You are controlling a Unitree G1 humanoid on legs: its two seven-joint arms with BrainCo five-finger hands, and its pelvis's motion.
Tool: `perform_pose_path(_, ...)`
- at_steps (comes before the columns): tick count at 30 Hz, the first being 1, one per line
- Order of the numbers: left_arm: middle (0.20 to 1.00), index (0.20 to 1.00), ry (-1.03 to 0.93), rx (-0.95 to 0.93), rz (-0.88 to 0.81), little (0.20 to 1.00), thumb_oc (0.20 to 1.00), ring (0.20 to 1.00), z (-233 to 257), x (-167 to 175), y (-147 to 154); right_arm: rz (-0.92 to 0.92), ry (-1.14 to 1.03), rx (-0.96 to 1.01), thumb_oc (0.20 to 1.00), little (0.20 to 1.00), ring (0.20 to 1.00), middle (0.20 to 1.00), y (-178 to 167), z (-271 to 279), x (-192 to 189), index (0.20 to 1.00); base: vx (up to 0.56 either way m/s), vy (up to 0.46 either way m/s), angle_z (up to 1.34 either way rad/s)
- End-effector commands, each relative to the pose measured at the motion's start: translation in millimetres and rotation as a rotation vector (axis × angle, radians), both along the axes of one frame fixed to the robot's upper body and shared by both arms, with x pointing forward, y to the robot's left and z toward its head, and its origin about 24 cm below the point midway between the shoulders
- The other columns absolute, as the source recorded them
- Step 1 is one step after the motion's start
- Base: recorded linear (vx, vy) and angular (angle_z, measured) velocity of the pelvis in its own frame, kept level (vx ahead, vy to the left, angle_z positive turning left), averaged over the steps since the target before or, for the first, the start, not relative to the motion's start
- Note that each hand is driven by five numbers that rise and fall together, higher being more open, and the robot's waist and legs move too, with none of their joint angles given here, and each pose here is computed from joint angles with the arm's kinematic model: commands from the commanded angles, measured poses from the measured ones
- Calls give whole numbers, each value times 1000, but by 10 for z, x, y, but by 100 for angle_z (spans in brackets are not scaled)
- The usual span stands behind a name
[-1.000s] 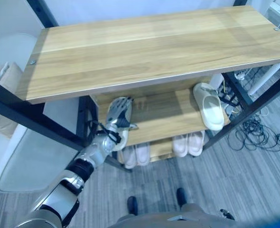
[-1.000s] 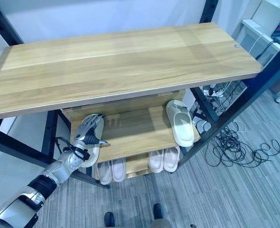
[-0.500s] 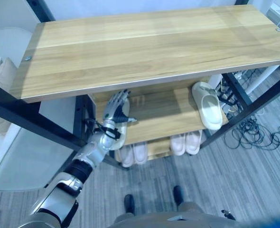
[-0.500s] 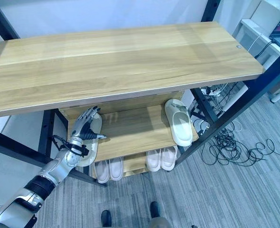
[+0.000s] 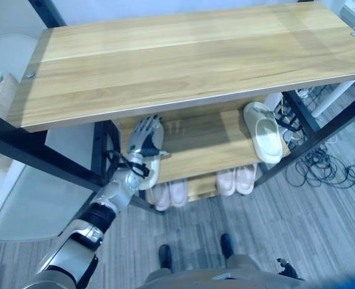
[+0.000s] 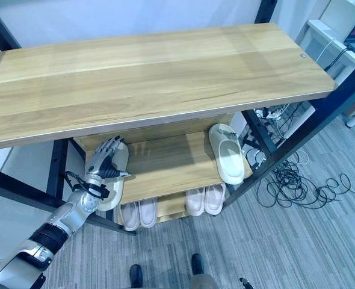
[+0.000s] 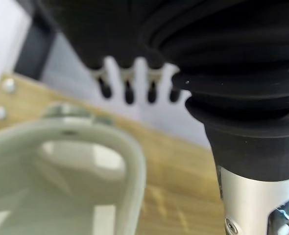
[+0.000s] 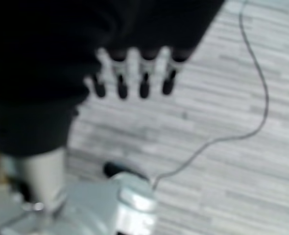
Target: Arrange the slippers neatly on the shoe rack.
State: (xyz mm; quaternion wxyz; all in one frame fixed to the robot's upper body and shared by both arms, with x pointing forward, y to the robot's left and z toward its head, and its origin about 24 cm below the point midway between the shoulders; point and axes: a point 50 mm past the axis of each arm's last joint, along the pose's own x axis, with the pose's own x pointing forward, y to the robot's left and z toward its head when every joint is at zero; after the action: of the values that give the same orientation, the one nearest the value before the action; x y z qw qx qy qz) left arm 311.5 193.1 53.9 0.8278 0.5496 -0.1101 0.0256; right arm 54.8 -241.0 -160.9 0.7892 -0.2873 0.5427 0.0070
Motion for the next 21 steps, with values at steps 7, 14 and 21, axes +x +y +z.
perform_pose_path(7,1000,1000,-241,76,239,1000,1000,1000,732,191,801,-25,38,-31,1000,1000,1000,1000,-87,-5,-78,1000,0,0,0)
perform_pose_path(14,1000,1000,-223,126,270,1000,1000,1000,714,166,903,0,33,-24,1000,1000,1000,1000,-48,-9,-32,1000,0,0,0)
perform_pose_path(21,1000,1000,-213,212,295,1000,1000,1000,736,206,948,15,42,-29,1000,1000,1000,1000,-51,-11,-49,1000,0,0,0)
